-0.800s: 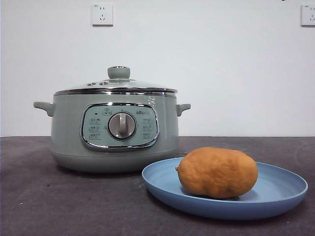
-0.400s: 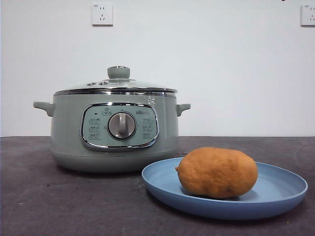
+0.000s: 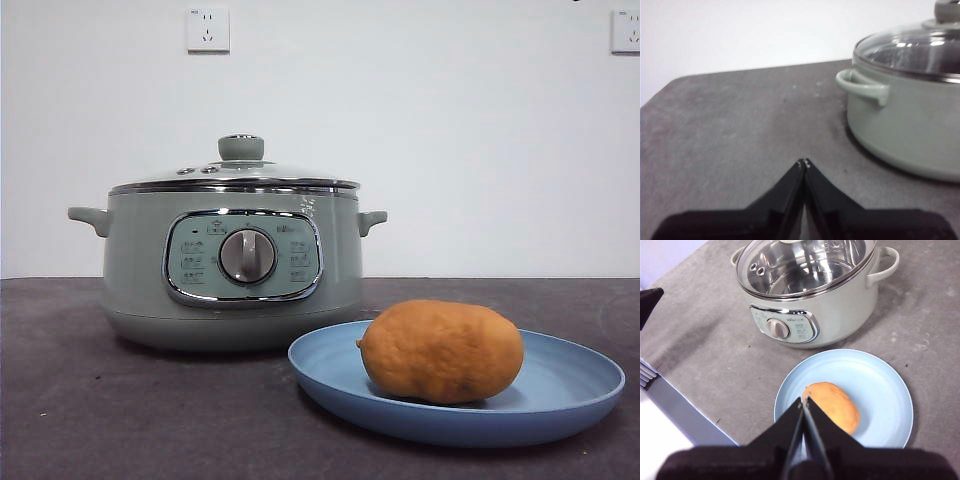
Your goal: Take the potato out from the steamer,put the potato on the plate,close the lid
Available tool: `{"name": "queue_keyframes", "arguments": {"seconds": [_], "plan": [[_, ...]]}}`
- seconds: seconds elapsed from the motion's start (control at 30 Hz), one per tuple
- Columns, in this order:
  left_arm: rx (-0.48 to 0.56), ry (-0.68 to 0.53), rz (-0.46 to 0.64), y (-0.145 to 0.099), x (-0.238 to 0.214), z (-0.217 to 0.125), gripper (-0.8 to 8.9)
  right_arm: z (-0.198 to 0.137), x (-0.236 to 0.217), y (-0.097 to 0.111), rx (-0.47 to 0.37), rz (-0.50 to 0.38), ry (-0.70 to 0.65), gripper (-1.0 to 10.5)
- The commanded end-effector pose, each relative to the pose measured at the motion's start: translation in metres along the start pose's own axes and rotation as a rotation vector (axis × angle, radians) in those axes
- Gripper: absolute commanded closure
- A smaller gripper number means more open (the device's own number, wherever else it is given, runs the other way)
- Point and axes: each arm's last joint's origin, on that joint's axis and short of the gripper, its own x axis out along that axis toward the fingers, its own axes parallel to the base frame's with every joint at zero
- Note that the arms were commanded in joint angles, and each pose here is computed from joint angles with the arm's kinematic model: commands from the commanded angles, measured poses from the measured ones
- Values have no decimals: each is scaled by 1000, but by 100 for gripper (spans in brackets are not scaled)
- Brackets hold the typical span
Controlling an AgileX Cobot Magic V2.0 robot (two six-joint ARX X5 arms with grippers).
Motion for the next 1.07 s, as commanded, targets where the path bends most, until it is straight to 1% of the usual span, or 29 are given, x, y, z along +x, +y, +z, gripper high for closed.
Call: {"name": "queue_keyframes", "arguments": {"seconds": [0.03,0.9,0.97,1.07], "plan": [[-5,46,6,0,1,-8,817,1,-1,0,9,-1,-8,946],[-6,41,4,0,1,-8,817,1,-1,0,9,-1,-8,946],[-6,41,4,0,1,-8,817,1,-1,0,-5,-1,-8,946],[-6,41,4,0,1,-8,817,1,-5,-2,-63,-16,-27,946]]}}
